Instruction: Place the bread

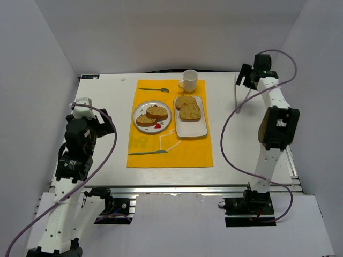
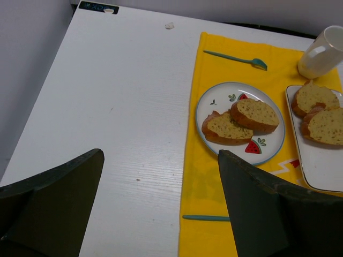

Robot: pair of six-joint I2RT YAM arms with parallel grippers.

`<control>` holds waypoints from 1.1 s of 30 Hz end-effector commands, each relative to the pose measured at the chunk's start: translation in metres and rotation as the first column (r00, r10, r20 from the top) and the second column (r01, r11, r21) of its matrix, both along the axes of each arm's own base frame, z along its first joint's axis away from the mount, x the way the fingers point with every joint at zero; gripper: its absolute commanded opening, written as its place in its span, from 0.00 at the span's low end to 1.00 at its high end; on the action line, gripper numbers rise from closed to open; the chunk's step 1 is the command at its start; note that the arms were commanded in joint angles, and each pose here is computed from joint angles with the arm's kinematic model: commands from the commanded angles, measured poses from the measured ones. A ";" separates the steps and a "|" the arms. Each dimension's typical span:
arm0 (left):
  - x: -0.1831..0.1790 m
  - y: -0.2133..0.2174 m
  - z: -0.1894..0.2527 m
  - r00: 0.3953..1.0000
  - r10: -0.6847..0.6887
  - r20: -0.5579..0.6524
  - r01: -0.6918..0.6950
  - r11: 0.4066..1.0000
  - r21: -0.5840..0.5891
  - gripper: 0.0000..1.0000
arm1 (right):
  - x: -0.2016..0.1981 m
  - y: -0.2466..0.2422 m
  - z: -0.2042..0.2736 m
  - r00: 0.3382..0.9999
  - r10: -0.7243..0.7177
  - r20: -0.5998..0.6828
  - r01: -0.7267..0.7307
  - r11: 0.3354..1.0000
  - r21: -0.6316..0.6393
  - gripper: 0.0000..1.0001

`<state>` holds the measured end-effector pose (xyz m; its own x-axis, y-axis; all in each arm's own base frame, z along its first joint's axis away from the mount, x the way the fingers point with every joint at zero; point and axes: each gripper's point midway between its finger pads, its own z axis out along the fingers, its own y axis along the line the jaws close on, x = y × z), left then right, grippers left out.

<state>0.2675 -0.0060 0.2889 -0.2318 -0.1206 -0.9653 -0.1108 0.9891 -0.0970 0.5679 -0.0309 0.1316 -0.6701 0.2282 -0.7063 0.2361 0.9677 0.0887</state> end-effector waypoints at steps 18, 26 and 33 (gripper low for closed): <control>-0.001 -0.032 0.003 0.982 -0.173 0.068 0.176 0.983 -0.041 0.98 | -0.258 0.077 0.088 0.984 0.127 0.123 -0.152 0.963 0.224 0.89; 0.001 -0.033 0.009 0.979 -0.186 0.082 0.189 0.982 -0.025 0.98 | -0.257 0.075 0.093 0.984 0.115 0.134 -0.142 0.965 0.219 0.90; -0.005 -0.028 0.005 0.983 -0.170 0.065 0.171 0.985 -0.004 0.98 | -0.257 0.068 0.092 0.986 0.092 0.142 -0.119 0.974 0.191 0.89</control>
